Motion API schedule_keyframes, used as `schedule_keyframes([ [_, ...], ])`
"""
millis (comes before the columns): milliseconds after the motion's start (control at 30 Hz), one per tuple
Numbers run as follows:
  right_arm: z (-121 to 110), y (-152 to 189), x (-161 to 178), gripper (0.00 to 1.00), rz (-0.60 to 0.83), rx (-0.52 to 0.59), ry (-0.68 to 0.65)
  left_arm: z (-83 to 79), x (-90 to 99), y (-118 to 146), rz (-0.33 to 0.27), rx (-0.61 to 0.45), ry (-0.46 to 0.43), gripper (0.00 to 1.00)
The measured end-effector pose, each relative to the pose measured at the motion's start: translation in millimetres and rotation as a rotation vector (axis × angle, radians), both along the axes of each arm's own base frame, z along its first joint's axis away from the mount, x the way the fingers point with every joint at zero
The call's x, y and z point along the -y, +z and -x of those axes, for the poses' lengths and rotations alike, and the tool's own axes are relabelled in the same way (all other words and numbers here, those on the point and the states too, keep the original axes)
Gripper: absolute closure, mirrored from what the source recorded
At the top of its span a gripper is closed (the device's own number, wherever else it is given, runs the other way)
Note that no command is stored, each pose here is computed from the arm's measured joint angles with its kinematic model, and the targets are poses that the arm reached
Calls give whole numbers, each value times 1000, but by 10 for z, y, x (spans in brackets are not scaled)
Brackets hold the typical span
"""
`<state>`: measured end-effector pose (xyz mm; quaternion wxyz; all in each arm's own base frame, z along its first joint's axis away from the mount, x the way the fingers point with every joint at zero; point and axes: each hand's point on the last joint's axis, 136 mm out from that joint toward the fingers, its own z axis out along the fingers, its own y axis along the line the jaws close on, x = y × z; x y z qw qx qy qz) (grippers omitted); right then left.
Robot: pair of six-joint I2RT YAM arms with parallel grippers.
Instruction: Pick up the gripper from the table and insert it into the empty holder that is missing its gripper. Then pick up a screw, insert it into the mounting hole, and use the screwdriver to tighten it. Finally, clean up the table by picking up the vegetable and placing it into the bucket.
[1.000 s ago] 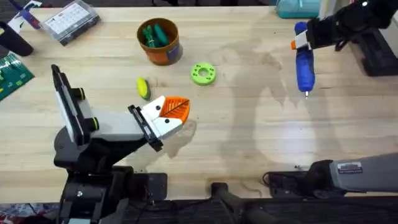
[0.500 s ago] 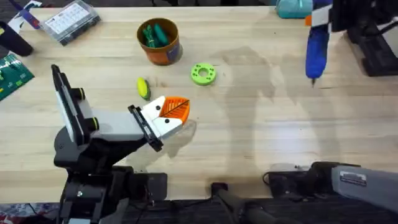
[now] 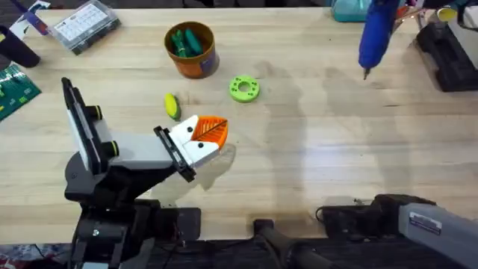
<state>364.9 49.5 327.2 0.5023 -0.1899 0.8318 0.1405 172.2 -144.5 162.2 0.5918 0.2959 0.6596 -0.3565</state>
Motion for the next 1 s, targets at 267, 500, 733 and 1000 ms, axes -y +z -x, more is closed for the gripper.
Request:
schedule_keyframes([
  [267, 84, 261, -304, 975, -118, 75, 173, 0, 0, 0, 0, 0, 0, 984],
  [500, 133, 442, -544, 975, -189, 117, 265, 0, 0, 0, 0, 0, 0, 983],
  [733, 250, 618, -968, 975, -253, 146, 386, 0, 0, -1, 0, 0, 0, 983],
  [1000, 437, 728, -1384, 975, -285, 166, 512, 0, 0, -1, 0, 0, 0, 982],
])
